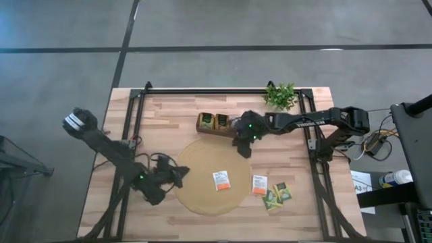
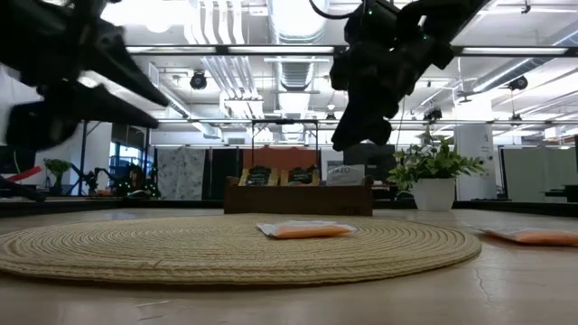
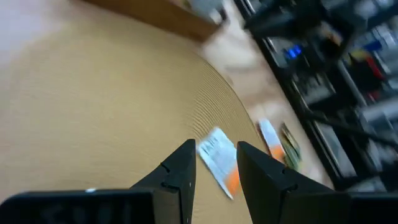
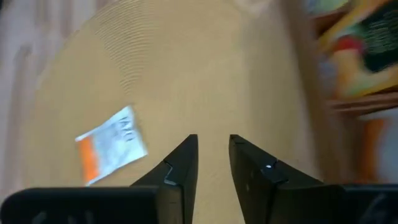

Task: Pick & Place Tea
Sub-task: Put the orange tea bag into the right section of the wooden organizer

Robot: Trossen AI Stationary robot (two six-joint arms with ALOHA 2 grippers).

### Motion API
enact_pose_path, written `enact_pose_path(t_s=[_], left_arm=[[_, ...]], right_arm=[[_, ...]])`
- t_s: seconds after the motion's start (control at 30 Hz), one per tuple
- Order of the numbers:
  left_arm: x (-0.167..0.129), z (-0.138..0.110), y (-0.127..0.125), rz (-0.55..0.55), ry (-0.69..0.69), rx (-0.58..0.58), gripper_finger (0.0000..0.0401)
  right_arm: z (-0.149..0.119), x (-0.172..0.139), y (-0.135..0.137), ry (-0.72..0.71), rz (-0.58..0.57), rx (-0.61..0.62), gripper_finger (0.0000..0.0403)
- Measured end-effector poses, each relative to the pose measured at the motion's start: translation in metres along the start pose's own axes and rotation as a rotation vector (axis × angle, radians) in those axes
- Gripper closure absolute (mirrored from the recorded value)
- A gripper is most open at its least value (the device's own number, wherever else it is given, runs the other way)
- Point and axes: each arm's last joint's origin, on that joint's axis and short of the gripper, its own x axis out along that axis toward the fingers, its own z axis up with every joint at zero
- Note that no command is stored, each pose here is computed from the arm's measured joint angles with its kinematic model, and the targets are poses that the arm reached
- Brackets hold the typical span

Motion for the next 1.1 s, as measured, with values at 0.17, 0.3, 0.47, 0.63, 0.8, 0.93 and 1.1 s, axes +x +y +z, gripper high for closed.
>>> enact_pose_path(t_s=[0.17,0.3,0.47,0.63,0.8,0.93,1.1], left_arm=[[0.036,-0.015,-0.015,-0.094,0.091,0.109,0.0289],[0.062,-0.027,-0.028,-0.083,0.191,0.218,0.0289],[0.091,-0.049,-0.049,-0.122,0.324,0.396,0.0289],[0.115,-0.069,-0.063,-0.134,0.403,0.501,0.0291],[0.126,-0.077,-0.067,-0.121,0.407,0.482,0.0291],[0.129,-0.074,-0.07,-0.104,0.38,0.46,0.0291],[0.129,-0.069,-0.072,-0.096,0.334,0.458,0.0291]], right_arm=[[-0.009,0.014,0.023,0.07,0.078,-0.002,0.0308],[-0.019,0.026,0.038,0.118,0.111,0.006,0.0301],[-0.03,0.045,0.045,0.166,0.116,0.034,0.0299],[-0.037,0.061,0.049,0.188,0.149,0.024,0.0305],[-0.037,0.069,0.05,0.169,0.177,0.024,0.03],[-0.038,0.075,0.05,0.161,0.199,0.044,0.0288],[-0.04,0.083,0.053,0.154,0.211,0.046,0.0271]])
